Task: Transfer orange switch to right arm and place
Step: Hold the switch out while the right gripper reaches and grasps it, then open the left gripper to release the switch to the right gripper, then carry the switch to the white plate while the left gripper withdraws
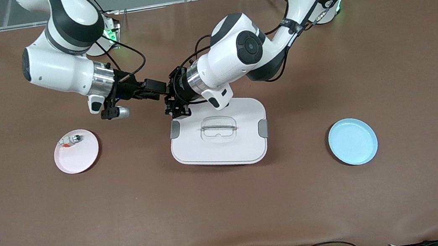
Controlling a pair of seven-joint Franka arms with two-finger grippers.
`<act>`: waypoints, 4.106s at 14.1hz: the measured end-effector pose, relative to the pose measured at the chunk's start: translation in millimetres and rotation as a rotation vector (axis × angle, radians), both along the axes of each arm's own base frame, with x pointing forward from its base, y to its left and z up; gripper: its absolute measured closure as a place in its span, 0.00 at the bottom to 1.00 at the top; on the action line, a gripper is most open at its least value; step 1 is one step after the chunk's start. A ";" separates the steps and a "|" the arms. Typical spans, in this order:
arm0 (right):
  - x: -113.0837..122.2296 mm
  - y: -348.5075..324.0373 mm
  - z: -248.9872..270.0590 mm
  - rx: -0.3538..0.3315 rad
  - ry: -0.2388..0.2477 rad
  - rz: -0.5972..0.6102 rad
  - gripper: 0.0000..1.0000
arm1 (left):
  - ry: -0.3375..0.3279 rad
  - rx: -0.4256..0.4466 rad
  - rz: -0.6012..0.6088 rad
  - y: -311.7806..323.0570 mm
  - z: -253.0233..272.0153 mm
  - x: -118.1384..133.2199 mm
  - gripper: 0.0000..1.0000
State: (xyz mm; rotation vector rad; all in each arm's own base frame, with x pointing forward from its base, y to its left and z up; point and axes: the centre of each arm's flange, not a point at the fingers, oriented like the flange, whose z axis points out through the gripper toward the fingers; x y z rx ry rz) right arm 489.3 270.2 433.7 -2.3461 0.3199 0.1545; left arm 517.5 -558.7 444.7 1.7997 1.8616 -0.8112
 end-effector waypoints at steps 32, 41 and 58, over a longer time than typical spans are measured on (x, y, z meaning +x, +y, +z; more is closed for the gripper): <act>5.6 2.5 6.4 0.022 -0.078 0.107 0.56 | -0.002 -0.001 -0.011 -4.9 -3.3 -3.5 0.28; 7.2 1.4 8.9 0.027 -0.088 0.114 0.59 | -0.006 -0.006 -0.008 -4.7 -1.0 -2.3 0.28; 17.1 -5.1 -7.0 -0.092 -0.244 0.331 0.59 | -0.349 0.252 -0.048 73.6 66.1 48.5 0.00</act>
